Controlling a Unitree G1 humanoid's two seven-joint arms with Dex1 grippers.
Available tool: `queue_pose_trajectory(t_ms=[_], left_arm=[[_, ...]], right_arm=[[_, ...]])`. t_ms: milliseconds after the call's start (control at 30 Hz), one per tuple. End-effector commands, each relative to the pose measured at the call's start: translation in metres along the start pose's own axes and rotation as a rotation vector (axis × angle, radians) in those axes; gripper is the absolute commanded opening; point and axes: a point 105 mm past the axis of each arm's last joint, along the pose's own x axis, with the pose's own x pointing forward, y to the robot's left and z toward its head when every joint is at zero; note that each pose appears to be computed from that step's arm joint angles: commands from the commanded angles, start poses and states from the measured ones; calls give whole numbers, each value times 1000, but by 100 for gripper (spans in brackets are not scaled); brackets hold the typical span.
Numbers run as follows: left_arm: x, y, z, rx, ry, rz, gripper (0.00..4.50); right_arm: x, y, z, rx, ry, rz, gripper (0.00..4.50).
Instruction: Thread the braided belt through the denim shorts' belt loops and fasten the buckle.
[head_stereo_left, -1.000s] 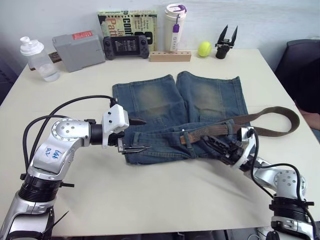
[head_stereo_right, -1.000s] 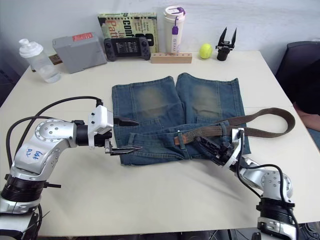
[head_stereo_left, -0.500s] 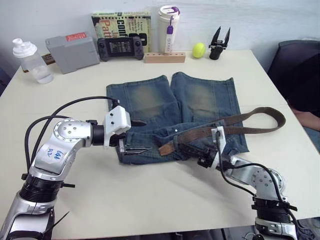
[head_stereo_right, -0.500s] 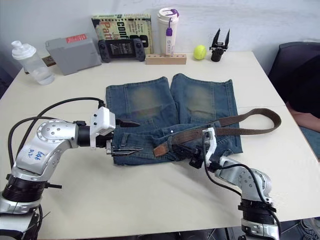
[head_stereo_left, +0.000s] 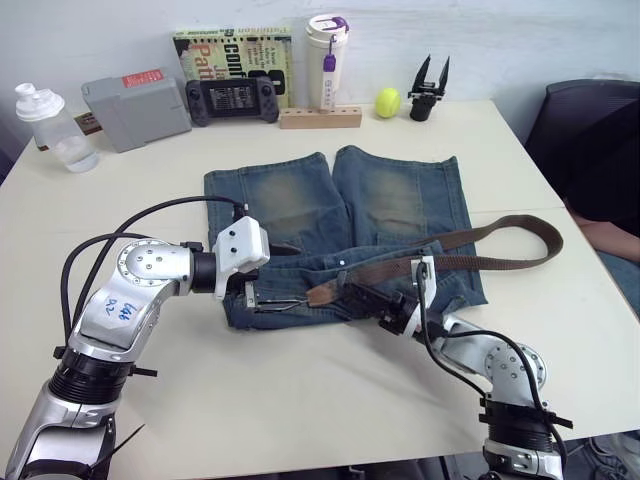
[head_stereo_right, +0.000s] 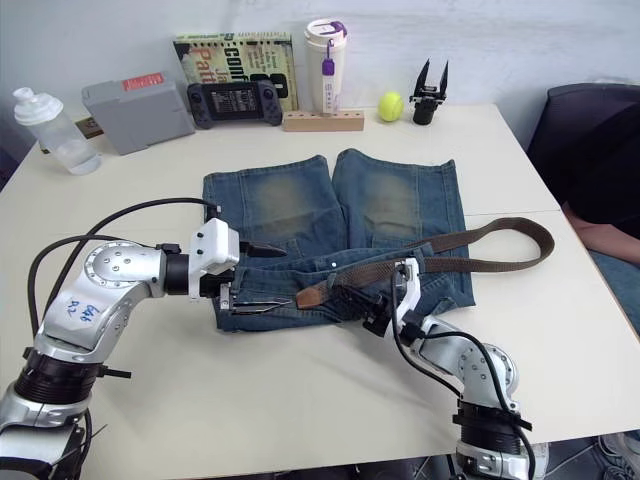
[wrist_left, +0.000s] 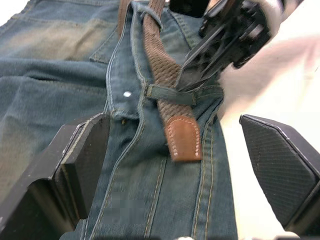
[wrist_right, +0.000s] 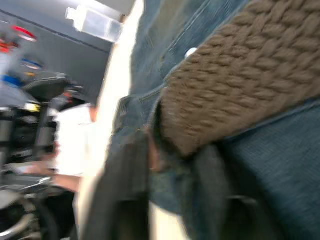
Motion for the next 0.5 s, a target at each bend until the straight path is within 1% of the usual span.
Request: queue_pose_trajectory(t_ms=[33,100,133,267,300,367,433,467,500], left_arm=[[3,-2,9,69,-26,-11,450],[8,-5,8,120,-30,-18,450],[10,-7,7,138,-32,-21,450],[16,-9,7,234,-44,-28,450],[17,-9,6,250,-44,-29,450],[19,-8,7,289,-55,-24,450],[24,-8,7,344,-60,-23,450],[26,-8,7,369,-58,-22,450],[27,-8,7,385,-56,-21,450]], right_arm=[[-15,8,11,14,-53,12,354],[-24,12,8,-60,-5,-14,448],[-29,13,8,-115,22,-41,448],[-50,34,23,-322,107,-37,448],[-53,35,24,-365,130,-50,448],[-60,31,30,-507,196,-122,448],[-67,19,43,-629,224,-219,398],[-70,14,46,-671,243,-245,363],[-71,11,47,-696,258,-255,318]])
